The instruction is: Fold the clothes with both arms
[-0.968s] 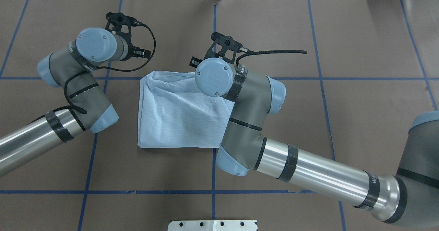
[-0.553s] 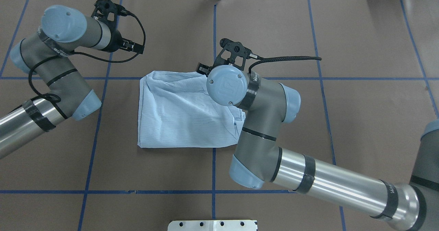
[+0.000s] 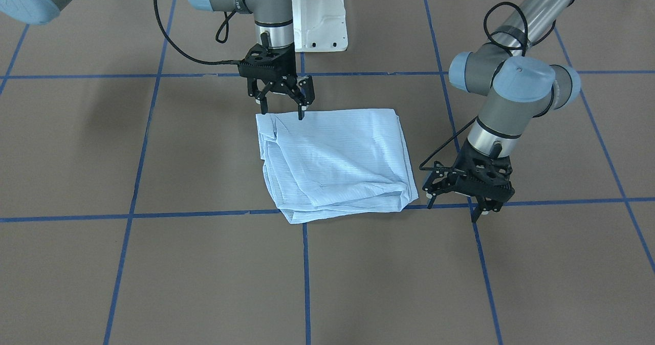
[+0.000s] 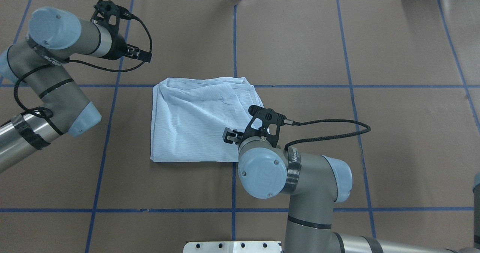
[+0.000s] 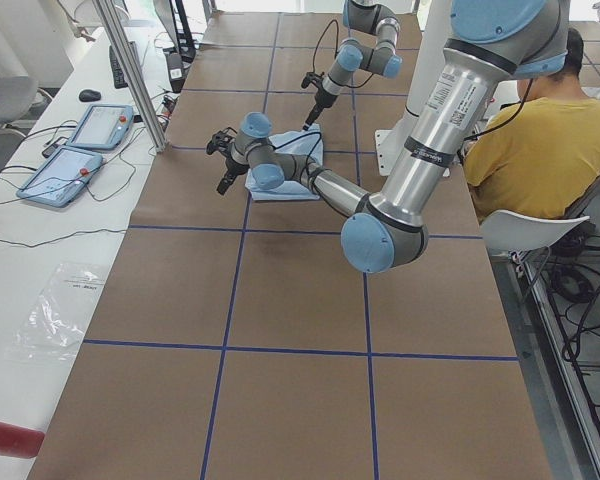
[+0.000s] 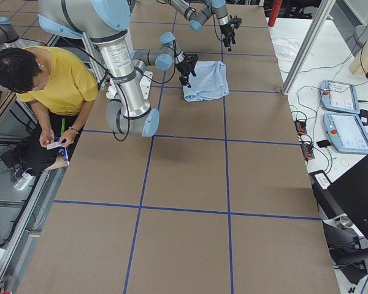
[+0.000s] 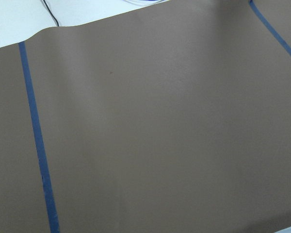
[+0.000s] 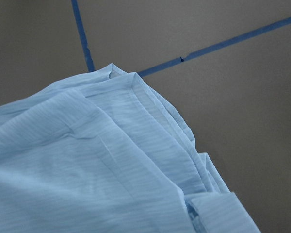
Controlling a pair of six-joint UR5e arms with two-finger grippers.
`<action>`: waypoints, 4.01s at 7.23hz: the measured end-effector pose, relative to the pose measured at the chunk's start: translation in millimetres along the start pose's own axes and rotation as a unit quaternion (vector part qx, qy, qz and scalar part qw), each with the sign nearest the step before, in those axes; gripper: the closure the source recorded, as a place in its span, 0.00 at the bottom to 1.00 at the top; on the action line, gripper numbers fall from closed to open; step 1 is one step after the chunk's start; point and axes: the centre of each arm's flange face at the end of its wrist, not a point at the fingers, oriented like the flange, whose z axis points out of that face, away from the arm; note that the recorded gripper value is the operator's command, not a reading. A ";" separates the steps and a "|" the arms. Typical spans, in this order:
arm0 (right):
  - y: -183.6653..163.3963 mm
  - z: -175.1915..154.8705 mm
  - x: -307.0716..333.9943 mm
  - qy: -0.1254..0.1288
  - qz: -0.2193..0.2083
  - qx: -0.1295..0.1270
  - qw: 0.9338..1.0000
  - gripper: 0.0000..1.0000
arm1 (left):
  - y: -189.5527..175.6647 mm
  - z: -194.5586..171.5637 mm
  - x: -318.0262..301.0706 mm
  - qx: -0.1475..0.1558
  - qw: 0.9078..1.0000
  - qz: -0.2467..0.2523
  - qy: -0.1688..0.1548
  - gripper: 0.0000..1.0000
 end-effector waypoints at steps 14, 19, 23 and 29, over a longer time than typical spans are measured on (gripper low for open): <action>10.9 42.1 7.1 -0.028 -0.030 0.025 0.999 0.00 | 4.3 1.4 -4.7 -0.001 1.000 -0.007 -0.004 0.01; -127.5 1.7 14.1 -0.008 -0.059 -0.028 0.998 0.00 | 14.3 -10.1 -8.5 0.001 1.000 -0.007 0.001 0.01; -330.5 1.3 158.2 0.038 -0.177 -0.110 0.977 0.00 | 56.1 -50.8 -39.5 -0.010 0.999 0.029 0.008 0.01; -443.5 -64.7 545.5 0.064 -0.300 -0.188 0.933 0.00 | 66.9 -172.4 -273.9 -0.078 0.973 0.212 -0.054 0.01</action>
